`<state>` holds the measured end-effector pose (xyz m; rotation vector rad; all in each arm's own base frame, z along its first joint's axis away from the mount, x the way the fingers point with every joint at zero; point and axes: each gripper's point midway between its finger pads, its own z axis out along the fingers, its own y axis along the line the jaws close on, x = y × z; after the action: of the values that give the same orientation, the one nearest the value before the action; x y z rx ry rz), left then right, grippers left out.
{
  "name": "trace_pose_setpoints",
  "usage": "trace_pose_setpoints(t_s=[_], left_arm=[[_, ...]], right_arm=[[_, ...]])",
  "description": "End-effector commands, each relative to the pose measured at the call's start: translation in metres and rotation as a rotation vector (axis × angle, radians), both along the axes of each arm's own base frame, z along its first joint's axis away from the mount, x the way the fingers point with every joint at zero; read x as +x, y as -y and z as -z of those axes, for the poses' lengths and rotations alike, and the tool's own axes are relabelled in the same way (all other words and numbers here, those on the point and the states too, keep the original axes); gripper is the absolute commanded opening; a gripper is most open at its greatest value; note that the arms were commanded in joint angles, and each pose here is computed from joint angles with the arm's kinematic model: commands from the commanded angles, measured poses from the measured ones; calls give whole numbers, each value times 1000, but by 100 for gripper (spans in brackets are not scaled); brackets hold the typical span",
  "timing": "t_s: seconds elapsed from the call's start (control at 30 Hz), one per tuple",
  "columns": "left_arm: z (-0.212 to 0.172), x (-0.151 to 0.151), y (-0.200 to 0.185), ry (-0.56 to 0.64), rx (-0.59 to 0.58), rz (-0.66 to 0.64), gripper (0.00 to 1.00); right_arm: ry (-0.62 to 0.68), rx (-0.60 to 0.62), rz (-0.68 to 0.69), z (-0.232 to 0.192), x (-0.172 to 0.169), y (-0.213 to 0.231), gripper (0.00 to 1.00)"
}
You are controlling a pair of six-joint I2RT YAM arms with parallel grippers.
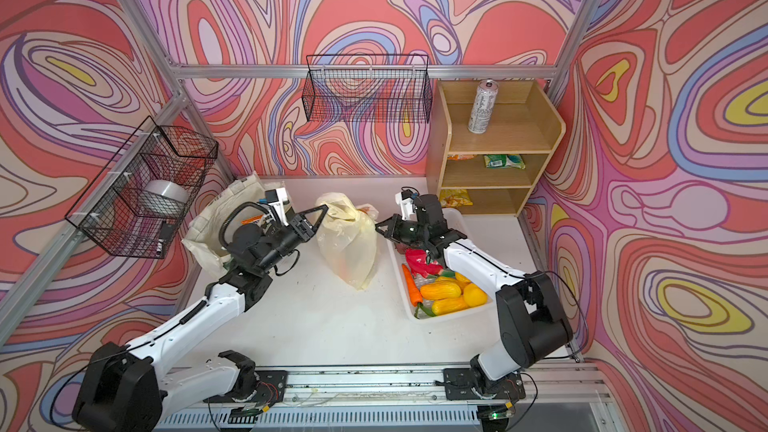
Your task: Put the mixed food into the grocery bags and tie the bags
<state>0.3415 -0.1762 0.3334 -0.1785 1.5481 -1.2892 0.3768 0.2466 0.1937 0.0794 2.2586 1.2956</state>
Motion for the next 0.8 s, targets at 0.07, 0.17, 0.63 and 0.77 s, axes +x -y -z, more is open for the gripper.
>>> trace_pose_setpoints(t_s=[0.07, 0.17, 0.63, 0.77], left_arm=[[-5, 14, -84, -8, -134, -226, 0], [8, 17, -98, -44, -152, -254, 0], [54, 9, -112, -135, -93, -320, 0], [56, 8, -117, -138, -87, -334, 0]], right_arm=[[-16, -32, 163, 7, 13, 66, 0], [-8, -26, 238, 1, 18, 92, 0], [-98, 88, 445, 23, 24, 164, 0], [-123, 86, 483, 33, 23, 172, 0]])
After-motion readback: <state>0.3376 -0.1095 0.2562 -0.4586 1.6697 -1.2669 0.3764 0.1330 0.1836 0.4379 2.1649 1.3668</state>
